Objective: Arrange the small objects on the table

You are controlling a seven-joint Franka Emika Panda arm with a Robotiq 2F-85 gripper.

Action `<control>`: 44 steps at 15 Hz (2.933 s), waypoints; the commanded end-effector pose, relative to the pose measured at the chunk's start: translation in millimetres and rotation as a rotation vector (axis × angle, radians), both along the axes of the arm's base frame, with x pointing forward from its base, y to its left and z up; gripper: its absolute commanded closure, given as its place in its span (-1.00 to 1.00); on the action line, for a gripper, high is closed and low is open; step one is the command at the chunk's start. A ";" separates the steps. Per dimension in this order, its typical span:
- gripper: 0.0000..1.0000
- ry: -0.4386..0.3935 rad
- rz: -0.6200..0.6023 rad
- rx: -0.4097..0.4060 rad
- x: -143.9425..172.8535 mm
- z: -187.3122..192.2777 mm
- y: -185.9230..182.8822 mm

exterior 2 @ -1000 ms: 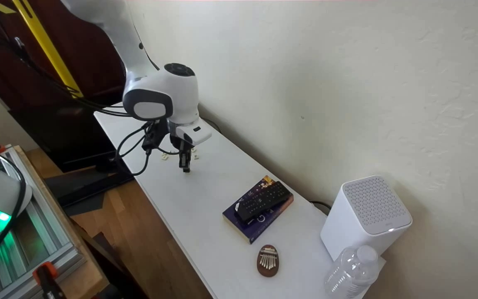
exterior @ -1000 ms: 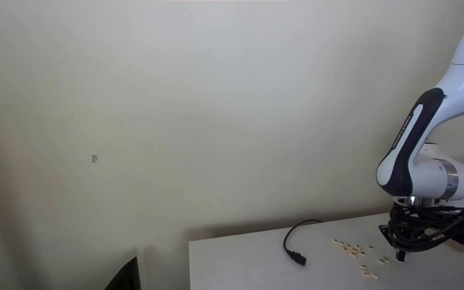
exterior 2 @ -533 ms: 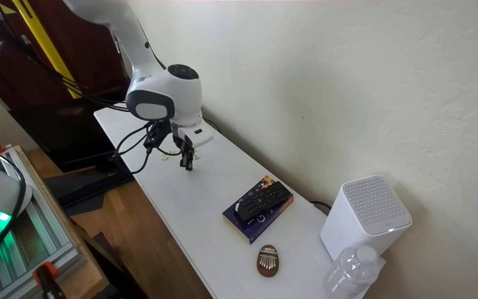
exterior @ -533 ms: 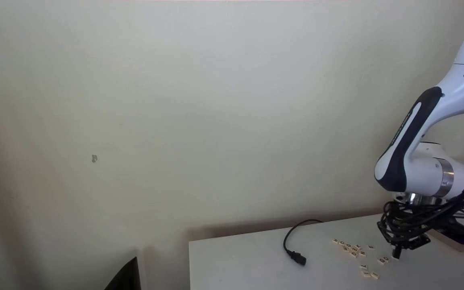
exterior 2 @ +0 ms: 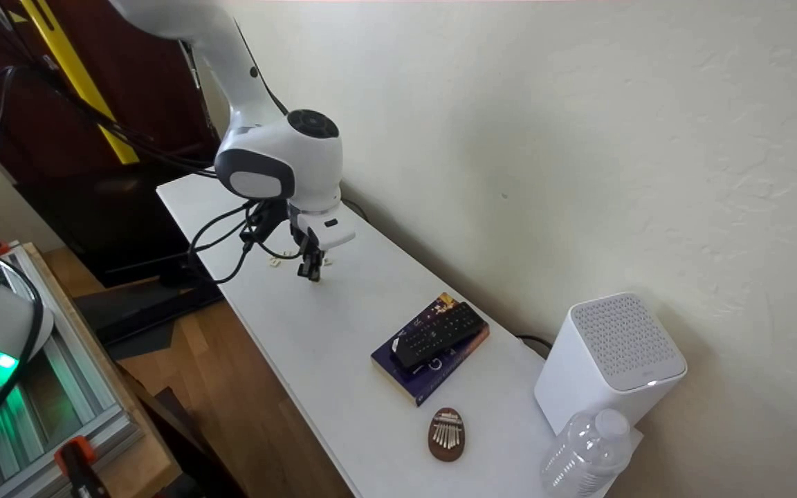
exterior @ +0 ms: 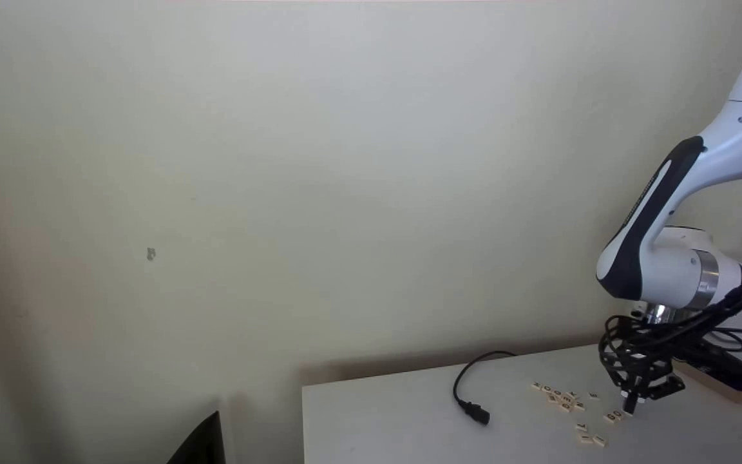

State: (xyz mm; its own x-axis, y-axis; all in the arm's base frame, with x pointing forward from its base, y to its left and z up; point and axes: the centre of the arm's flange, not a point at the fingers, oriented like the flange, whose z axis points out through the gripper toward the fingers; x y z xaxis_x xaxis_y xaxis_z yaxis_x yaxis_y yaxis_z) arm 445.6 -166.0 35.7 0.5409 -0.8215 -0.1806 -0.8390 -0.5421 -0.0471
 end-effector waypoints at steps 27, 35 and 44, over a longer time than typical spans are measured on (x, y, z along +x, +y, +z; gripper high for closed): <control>1.00 0.008 -0.205 0.094 3.9 -1.2 -2.0; 1.00 -0.051 -0.206 0.100 2.4 27.0 6.1; 1.00 -0.078 0.022 0.023 27.0 44.4 21.1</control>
State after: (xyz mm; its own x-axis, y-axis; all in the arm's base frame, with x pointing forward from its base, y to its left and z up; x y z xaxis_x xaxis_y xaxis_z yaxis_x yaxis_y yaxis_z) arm 472.2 -152.8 73.8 0.4956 -0.8463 -0.1951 -0.8677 -0.4728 -0.1533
